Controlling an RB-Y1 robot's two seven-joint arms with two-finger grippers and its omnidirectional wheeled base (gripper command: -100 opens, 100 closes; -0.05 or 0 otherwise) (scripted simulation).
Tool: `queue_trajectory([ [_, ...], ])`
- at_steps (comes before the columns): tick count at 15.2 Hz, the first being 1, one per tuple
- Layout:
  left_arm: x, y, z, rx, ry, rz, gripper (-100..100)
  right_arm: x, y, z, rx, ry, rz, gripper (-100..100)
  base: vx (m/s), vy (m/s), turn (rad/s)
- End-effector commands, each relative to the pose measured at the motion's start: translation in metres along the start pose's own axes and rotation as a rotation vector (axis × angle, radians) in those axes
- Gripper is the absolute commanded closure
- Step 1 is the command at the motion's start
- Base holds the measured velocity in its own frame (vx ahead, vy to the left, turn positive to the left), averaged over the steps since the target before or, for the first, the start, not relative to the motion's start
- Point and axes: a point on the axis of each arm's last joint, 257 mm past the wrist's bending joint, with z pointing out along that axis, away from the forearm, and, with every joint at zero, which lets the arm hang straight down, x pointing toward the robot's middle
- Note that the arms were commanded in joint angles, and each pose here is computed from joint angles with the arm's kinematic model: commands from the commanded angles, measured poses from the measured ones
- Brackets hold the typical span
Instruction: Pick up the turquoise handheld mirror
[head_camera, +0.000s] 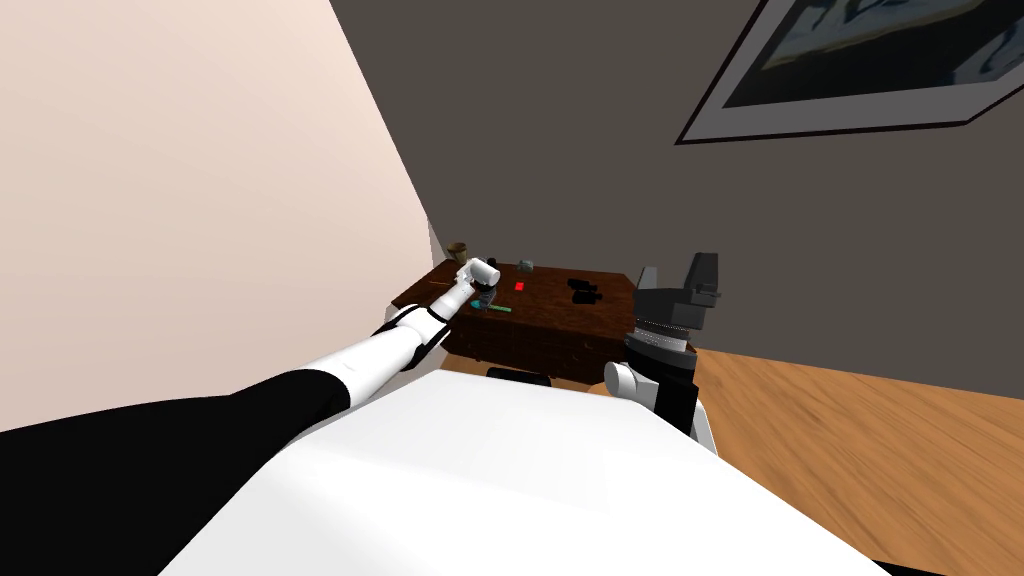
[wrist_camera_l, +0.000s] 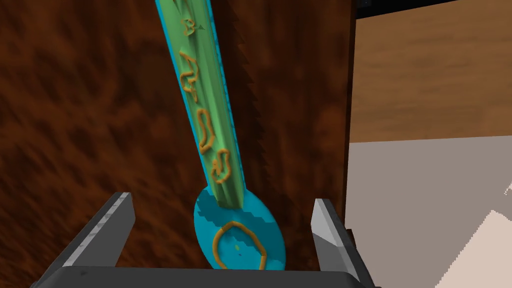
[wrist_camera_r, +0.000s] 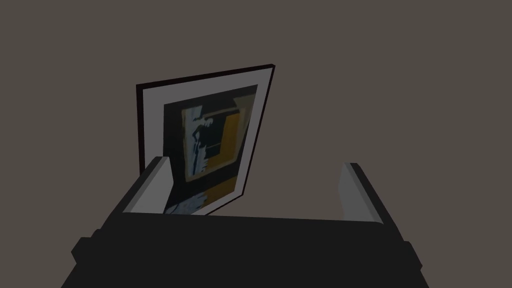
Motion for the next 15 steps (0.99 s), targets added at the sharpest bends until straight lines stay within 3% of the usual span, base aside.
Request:
queue_trajectory([
  [1, 0.0, 0.0, 0.0, 0.0, 0.0, 0.0, -100, 0.0, 0.0, 0.0, 0.0, 0.0, 0.0, 0, 0.027, -0.005, 0.0],
  [2, -0.002, 0.003, 0.011, -0.006, -0.002, -0.004, -100, 0.0, 0.0, 0.0, 0.0, 0.0, 0.0, 0, 0.01, 0.0, -0.024],
  [5, -0.003, 0.005, 0.023, -0.004, -0.003, -0.008, -100, 0.0, 0.0, 0.0, 0.0, 0.0, 0.0, 0, -0.001, 0.004, -0.026],
  [6, -0.002, 0.005, 0.018, -0.008, -0.003, -0.007, -100, 0.0, 0.0, 0.0, 0.0, 0.0, 0.0, 0, 0.0, 0.0, 0.0],
  [7, -0.002, 0.005, 0.019, -0.005, -0.003, -0.006, 100, 0.0, 0.0, 0.0, 0.0, 0.0, 0.0, 0, 0.0, 0.0, 0.0],
  [11, -0.002, 0.004, 0.019, -0.004, -0.003, -0.008, 100, 0.0, 0.0, 0.0, 0.0, 0.0, 0.0, 0, -0.001, 0.0, 0.003],
  [14, -0.001, 0.002, 0.002, -0.008, -0.002, -0.001, 100, 0.0, 0.0, 0.0, 0.0, 0.0, 0.0, 0, -0.001, -0.003, 0.023],
  [15, -0.001, 0.002, 0.008, -0.003, -0.001, -0.002, 100, 0.0, 0.0, 0.0, 0.0, 0.0, 0.0, 0, 0.0, 0.0, 0.0],
])
